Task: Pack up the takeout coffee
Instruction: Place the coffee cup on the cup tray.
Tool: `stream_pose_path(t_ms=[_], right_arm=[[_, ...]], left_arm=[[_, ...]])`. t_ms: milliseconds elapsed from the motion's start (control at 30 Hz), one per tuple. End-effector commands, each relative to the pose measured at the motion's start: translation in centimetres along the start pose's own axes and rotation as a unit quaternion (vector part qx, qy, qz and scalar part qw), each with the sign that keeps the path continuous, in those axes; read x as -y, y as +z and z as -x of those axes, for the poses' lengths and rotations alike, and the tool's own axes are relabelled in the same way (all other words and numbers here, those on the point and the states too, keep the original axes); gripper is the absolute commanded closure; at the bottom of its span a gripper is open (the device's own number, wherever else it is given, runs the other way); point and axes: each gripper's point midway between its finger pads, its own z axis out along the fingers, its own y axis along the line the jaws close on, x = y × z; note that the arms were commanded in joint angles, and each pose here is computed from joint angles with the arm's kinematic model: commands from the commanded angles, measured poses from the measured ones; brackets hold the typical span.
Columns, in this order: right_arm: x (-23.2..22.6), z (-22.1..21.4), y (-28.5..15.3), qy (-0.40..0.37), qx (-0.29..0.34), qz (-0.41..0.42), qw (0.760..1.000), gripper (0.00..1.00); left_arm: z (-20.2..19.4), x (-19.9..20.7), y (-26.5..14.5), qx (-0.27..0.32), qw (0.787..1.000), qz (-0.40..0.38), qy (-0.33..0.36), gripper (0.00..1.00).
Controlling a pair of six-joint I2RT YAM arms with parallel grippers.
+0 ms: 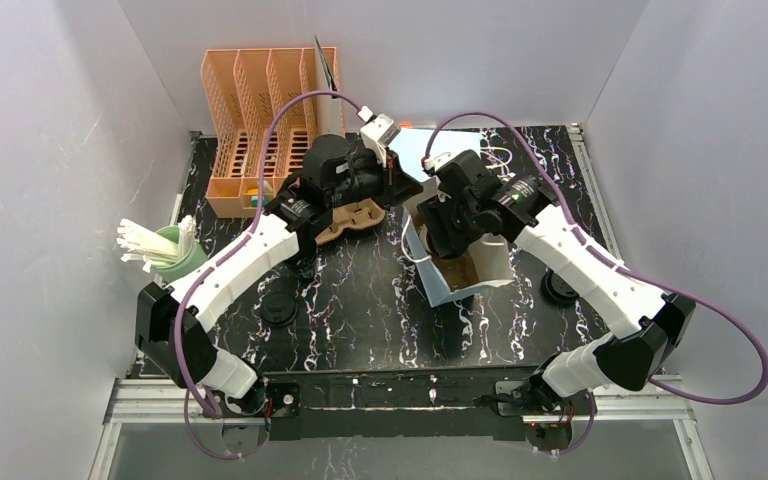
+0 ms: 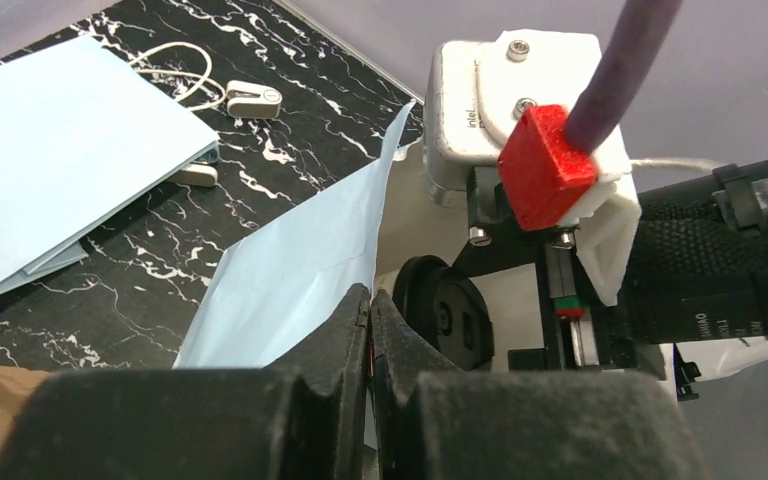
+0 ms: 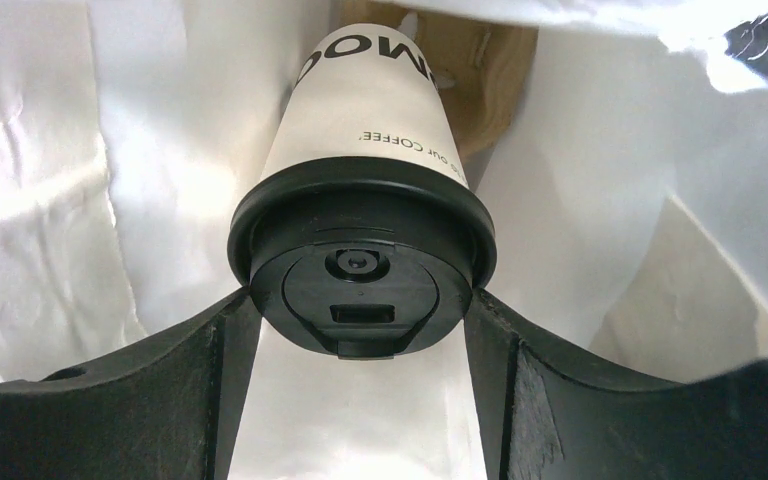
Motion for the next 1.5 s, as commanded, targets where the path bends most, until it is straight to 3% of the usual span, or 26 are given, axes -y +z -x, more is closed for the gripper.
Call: stream_pose_path(t_ms=[0, 333, 633, 800, 1100, 1467], right_arm=[[-0.1, -1.1, -2.1, 0.016, -0.018, -0.002, 1.0, 0.67], [-0.1, -5.0, -0.6, 0.009, -0.082, -0.054, 0.995, 0.7], [2.3, -4.1, 2.0, 0.023, -0.024, -0.139, 0.99, 0.72], [2.8, -3.4, 3.4, 0.024, -0.009, -0.166, 0.986, 0.73], [1.0, -0.4, 3.8, 0.025, 0.052, -0.111, 0.992, 0.72], [0.4, 1.4, 2.2, 0.024, 0.071, -0.085, 0.994, 0.71]], left_arm=[[3.2, 1.6, -1.7, 0.052, 0.998, -0.013, 0.045, 1.0], [4.8, 2.3, -1.9, 0.096, 0.995, -0.021, 0.025, 1.0], [5.7, 3.0, -1.6, 0.103, 0.994, -0.039, 0.003, 1.0], [4.5, 3.3, -1.4, 0.071, 0.996, -0.051, 0.001, 1.0], [3.5, 3.1, -1.6, 0.052, 0.997, -0.061, -0.007, 1.0], [2.4, 2.2, -1.5, 0.027, 0.998, -0.054, -0.014, 1.0]])
